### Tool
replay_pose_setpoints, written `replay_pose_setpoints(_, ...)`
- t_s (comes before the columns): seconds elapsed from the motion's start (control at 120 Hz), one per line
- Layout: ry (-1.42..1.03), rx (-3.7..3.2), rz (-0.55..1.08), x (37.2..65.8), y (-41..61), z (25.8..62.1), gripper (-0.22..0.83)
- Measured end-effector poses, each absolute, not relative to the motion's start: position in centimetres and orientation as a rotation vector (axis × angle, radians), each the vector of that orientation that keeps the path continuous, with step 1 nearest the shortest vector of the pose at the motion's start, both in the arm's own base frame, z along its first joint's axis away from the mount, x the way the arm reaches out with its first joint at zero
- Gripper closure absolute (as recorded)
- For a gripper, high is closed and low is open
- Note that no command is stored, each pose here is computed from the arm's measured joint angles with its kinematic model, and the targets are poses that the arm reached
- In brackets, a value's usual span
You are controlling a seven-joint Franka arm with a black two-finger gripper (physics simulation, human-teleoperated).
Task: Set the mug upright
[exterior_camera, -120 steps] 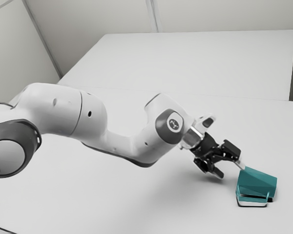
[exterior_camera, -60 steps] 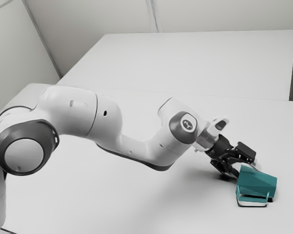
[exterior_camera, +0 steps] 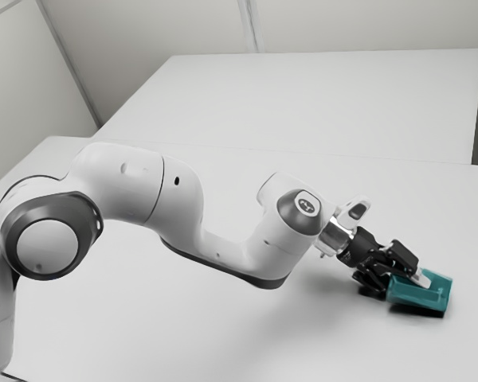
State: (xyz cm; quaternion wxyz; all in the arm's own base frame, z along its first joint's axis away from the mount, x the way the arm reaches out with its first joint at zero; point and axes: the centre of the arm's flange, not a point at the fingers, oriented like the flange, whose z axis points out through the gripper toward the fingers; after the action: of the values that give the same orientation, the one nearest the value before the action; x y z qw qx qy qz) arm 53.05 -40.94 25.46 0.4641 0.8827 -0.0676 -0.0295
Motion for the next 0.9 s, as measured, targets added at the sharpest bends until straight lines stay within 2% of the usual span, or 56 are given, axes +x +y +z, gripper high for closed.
replay_pose_setpoints(0.117, -0.193, 2.158, -0.059, 53.0, -41.1, 25.8, 0.5)
replay_pose_setpoints(0.342, -0.263, 2.138, -0.013, 52.8, -41.6, 27.4, 0.67)
replay_pose_setpoints(0.475, -0.317, 2.135, 0.037, 52.7, -41.6, 29.5, 0.73)
replay_pose_setpoints(0.733, -0.411, 2.144, 0.166, 54.0, -39.3, 33.7, 0.74)
replay_pose_setpoints(0.9, -0.665, 2.287, 0.303, 55.9, -33.1, 36.4, 0.75)
